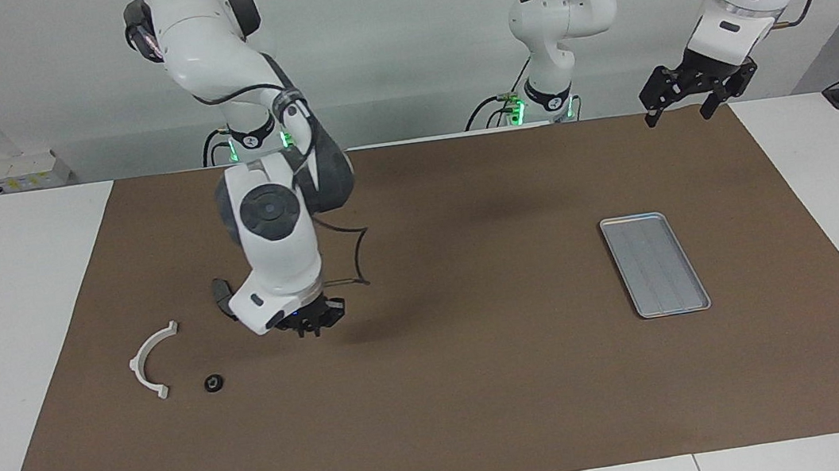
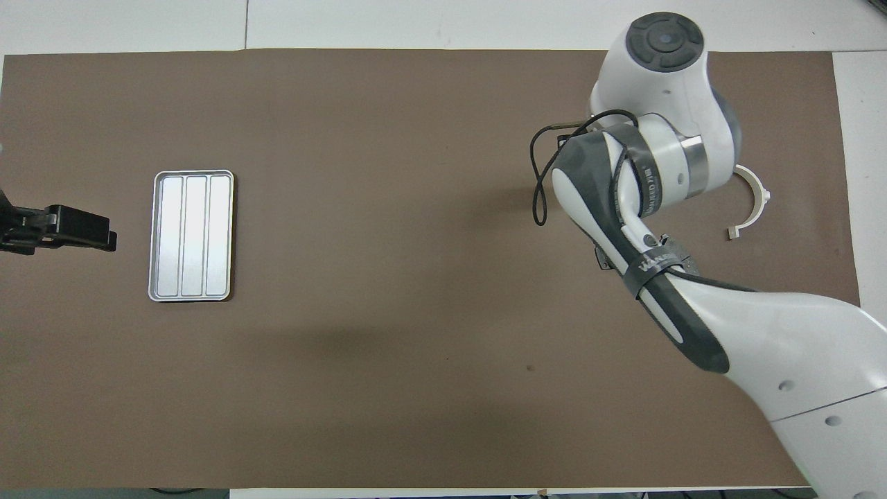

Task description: Place bearing gear from tray to pile

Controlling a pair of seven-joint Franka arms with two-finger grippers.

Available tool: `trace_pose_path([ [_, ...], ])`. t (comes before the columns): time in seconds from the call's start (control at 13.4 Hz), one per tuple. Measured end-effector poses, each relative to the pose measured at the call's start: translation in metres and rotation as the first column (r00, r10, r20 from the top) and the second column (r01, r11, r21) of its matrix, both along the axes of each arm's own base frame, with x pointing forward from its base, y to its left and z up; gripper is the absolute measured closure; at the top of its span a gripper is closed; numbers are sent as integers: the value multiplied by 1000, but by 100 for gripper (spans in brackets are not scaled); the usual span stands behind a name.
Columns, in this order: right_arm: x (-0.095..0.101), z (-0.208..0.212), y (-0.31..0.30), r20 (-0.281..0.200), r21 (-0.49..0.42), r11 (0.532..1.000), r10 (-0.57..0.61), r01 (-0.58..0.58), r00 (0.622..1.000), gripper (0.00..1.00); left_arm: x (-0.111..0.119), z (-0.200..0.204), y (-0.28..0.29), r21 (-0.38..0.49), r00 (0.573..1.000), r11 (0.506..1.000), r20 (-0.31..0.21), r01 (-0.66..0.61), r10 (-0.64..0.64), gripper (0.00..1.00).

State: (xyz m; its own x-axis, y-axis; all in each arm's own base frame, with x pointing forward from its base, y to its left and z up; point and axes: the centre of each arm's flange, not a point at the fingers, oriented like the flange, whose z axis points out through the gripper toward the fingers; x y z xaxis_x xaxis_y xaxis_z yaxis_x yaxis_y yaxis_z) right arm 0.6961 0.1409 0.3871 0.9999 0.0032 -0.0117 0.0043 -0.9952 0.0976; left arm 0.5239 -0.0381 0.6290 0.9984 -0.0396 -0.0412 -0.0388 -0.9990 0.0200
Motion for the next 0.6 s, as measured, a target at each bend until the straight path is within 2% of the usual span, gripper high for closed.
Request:
trace_pose_path([
  [0.22,11,-33,-58,21,21,998,61,-61,998,77,0,0,3,0,1000,1000,0,-5,5,0],
  [0.6,9,-92,-72,63,35,996,84,-86,994,77,0,0,4,-1,1000,1000,0,-7,7,0],
])
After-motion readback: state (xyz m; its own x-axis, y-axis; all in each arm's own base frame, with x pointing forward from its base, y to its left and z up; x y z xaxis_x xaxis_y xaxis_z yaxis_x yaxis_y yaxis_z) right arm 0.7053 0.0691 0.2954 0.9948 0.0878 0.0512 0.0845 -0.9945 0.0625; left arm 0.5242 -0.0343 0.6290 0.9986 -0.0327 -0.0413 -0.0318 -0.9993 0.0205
